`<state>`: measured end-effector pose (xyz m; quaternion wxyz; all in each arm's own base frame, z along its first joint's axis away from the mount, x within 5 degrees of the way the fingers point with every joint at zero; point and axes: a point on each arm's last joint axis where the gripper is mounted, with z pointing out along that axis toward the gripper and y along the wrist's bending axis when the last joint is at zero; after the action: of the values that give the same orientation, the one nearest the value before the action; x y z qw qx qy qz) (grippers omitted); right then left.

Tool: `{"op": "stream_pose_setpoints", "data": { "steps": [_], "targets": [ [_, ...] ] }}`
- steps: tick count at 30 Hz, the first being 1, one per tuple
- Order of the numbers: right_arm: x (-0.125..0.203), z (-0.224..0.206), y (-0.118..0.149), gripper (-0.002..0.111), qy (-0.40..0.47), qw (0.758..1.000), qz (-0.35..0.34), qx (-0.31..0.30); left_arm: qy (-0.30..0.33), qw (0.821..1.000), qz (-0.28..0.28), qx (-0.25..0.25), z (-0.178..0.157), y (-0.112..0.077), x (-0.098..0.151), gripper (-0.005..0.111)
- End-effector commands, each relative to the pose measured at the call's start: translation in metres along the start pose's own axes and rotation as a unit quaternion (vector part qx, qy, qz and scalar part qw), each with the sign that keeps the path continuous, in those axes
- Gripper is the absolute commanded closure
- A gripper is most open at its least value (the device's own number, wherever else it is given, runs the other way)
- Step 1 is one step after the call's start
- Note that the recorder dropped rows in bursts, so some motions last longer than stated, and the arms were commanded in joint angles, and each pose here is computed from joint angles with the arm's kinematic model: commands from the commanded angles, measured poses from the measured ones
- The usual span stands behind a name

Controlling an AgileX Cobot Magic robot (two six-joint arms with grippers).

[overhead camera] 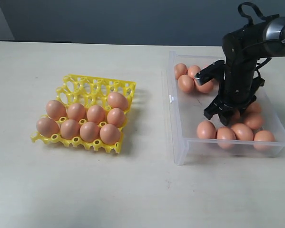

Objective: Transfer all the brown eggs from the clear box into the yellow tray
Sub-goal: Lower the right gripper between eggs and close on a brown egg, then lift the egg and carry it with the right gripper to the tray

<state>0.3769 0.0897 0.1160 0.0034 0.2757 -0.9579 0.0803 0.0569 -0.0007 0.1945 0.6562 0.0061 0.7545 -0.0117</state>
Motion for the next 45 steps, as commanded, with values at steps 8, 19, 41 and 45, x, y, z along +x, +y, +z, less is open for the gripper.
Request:
{"op": "stream_pose_setpoints", "data": {
  "steps": [8,19,41,45],
  "targets": [
    [-0.021,-0.101,0.034,0.108,-0.264,0.963,0.034,-0.028,0.003,1.000,0.001,0.001,0.001,0.000,0.001,0.094],
    [-0.071,-0.112,0.100,0.109,-0.488,0.871,0.018,-0.059,0.003,1.000,0.001,0.001,0.001,0.000,0.001,0.094],
    [-0.084,-0.119,0.097,0.109,-0.300,0.941,0.061,-0.146,0.003,1.000,0.001,0.001,0.001,0.000,0.001,0.094],
    [-0.075,-0.135,0.069,0.109,-0.230,0.957,0.073,-0.163,0.003,1.000,0.001,0.001,0.001,0.000,0.001,0.094]
  ]
}}
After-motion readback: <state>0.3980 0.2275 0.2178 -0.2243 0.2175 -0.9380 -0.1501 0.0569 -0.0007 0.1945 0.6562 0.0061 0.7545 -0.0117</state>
